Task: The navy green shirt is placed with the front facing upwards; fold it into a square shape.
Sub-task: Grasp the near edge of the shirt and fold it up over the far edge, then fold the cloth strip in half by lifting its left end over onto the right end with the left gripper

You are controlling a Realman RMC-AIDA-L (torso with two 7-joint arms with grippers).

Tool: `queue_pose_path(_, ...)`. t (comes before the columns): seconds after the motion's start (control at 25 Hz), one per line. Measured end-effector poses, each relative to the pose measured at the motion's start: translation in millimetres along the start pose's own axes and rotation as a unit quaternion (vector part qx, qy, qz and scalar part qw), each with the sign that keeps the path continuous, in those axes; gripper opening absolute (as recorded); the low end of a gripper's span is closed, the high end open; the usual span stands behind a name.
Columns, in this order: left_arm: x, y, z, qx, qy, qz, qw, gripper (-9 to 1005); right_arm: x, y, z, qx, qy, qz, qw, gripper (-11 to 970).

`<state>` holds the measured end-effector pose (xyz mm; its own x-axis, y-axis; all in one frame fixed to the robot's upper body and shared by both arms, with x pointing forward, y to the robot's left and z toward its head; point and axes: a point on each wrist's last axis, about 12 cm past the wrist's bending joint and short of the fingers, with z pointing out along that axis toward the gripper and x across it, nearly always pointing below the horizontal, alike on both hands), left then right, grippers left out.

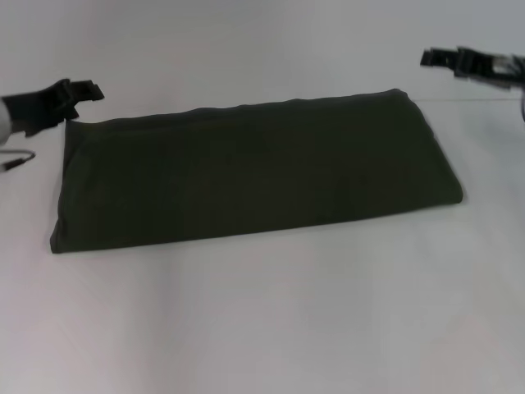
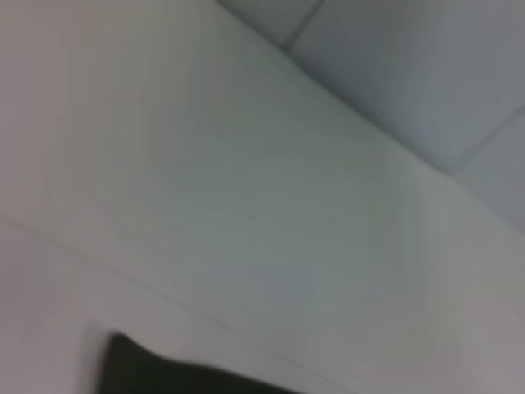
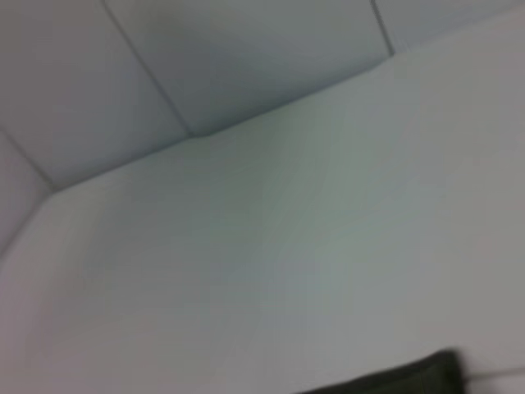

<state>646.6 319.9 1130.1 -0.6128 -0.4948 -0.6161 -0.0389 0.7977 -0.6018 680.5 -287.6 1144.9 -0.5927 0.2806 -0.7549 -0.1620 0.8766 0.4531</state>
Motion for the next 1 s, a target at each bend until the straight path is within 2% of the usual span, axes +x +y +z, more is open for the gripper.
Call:
queue_pose_path(0.08, 9.5, 9.3, -13.8, 0.052, 0.008, -0.029, 0.998, 557, 14.4, -10.4, -18.3, -0.04, 0.008, 0.036, 0.999, 774)
queue_pose_path(0.2, 29.1, 25.8, -38.6, 0.121, 0.023, -0.088, 0.988, 675, 39.1, -27.5, -45.5, -0.1, 0.022, 0.093, 0.99, 800)
queue_pose_path(0.24, 33.6, 29.7, -43.6, 0.131, 0.026, -0.102, 0.986, 715, 48.4, -33.7, -55.0, -0.12, 0.025, 0.111, 0.986, 808)
queue_pose_path(0.36, 58.8, 52.3, -64.9, 0.153, 0.035, -0.17, 0.973, 728, 73.1, -49.3, -81.3, -0.17, 0.011, 0.159, 0.973, 834)
queue_pose_path(0.52, 94.0, 82.1, -85.3, 0.143, 0.037, -0.271, 0.951, 746, 92.2, -63.4, -108.2, -0.208, -0.025, 0.198, 0.958, 868)
queue_pose_path(0.6, 104.1, 89.0, -89.8, 0.135, 0.039, -0.3, 0.944, 755, 95.5, -65.7, -114.3, -0.215, -0.03, 0.204, 0.955, 868)
queue_pose_path(0.8, 119.0, 97.7, -90.9, 0.104, 0.043, -0.348, 0.931, 767, 94.6, -65.1, -115.7, -0.221, -0.032, 0.203, 0.953, 868)
queue_pose_path(1.0, 121.9, 99.0, -85.5, 0.08, 0.048, -0.369, 0.925, 770, 90.9, -62.1, -113.2, -0.227, -0.028, 0.197, 0.954, 868)
